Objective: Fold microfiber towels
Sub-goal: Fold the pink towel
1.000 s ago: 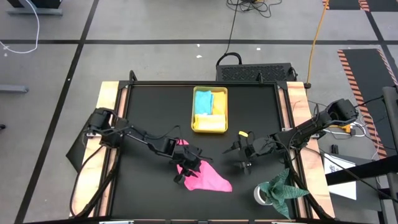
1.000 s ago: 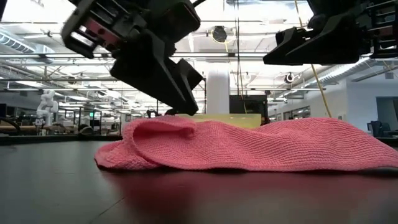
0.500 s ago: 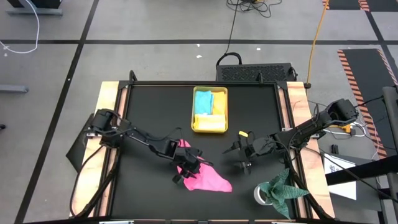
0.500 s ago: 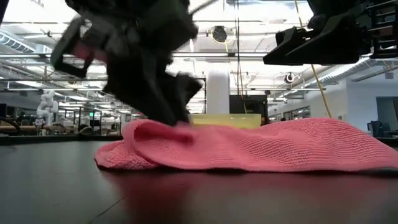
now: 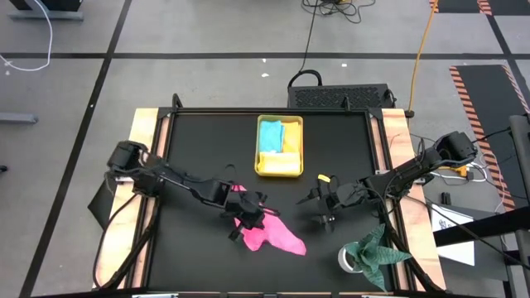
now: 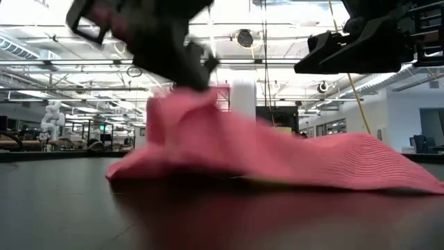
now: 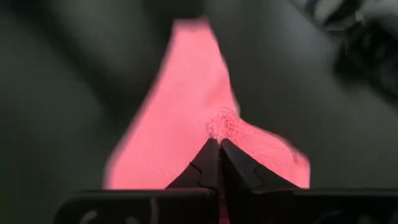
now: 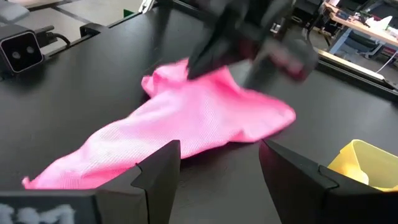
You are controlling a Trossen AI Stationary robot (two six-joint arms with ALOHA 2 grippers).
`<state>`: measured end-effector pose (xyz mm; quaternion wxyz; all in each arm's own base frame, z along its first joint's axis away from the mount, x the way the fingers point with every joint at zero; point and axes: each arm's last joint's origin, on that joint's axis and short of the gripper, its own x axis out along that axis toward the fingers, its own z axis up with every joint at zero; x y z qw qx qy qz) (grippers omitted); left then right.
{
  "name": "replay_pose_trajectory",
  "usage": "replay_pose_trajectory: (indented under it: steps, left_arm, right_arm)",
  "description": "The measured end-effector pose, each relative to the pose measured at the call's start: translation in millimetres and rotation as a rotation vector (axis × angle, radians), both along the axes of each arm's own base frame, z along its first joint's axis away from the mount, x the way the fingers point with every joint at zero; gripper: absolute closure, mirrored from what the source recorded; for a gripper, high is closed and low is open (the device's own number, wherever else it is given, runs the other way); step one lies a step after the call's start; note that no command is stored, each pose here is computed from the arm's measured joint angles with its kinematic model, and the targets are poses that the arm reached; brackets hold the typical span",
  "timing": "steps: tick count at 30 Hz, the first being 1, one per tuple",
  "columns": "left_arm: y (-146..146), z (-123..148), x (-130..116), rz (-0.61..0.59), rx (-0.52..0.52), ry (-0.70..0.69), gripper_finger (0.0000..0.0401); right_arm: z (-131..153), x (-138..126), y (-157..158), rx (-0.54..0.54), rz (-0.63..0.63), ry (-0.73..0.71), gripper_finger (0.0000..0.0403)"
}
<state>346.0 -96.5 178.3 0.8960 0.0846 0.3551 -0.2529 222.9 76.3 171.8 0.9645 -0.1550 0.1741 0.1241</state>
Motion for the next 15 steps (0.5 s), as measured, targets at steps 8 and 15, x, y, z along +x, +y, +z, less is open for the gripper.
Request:
replay_pose_trajectory:
  steps: [8, 15]
  left_arm:
    - [10.9, 80.7, -30.8, 0.364, 0.213, -0.277, 0.0395]
    - [29.7, 92.7, -42.7, 0.624, 0.373, -0.291, 0.0389]
  right_arm:
    - [-0.3, 0.0, 0.1, -0.001, 0.001, 0.004, 0.0193]
    - [-2.1, 1.7, 0.5, -0.038, 0.008, -0.006, 0.0193]
